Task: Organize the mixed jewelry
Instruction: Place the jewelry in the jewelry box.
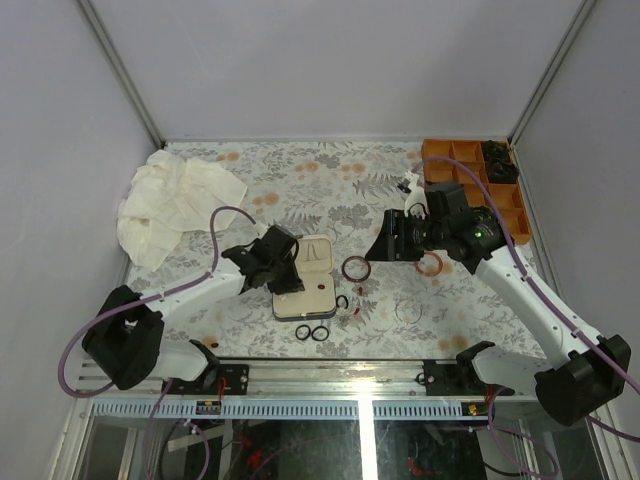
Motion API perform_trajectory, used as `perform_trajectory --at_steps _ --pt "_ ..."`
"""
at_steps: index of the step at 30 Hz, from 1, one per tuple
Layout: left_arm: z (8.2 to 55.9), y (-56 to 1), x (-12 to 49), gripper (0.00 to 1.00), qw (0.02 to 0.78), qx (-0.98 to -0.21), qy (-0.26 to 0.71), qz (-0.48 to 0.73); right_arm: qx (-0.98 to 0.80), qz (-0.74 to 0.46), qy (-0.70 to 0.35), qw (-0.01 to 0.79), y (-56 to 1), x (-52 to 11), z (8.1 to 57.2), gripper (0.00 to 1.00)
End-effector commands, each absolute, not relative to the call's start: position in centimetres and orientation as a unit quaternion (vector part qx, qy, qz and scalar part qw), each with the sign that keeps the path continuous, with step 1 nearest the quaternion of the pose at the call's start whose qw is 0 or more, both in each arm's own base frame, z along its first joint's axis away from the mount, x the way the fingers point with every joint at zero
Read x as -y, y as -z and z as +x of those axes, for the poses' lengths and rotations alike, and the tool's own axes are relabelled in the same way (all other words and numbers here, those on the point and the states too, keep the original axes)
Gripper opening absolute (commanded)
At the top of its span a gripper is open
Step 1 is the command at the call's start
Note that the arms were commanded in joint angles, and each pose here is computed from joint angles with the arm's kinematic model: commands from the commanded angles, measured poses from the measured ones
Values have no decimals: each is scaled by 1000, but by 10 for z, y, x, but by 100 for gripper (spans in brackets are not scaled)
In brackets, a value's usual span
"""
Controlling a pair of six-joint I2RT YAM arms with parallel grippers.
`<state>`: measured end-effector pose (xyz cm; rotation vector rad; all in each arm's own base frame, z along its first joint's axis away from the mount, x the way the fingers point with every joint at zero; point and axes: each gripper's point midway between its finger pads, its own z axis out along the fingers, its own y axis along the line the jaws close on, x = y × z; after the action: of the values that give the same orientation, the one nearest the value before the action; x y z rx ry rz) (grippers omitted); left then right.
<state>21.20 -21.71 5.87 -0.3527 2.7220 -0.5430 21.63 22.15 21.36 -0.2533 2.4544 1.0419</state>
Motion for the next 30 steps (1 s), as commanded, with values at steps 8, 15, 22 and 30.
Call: perform_trajectory --at_steps 8,15,22,30 --pt "230 -75 232 0 199 -952 203 -114 -878 -107 -397 246 -226 -226 212 60" --pt "227 -72 232 0 194 -954 199 -112 -878 -106 -399 243 -225 -226 211 60" --pt "224 -70 231 0 190 -956 194 -108 -877 -107 -400 242 -224 -227 211 60" --pt "221 -68 229 0 187 -958 189 -108 -877 -106 -402 239 -223 -227 210 60"
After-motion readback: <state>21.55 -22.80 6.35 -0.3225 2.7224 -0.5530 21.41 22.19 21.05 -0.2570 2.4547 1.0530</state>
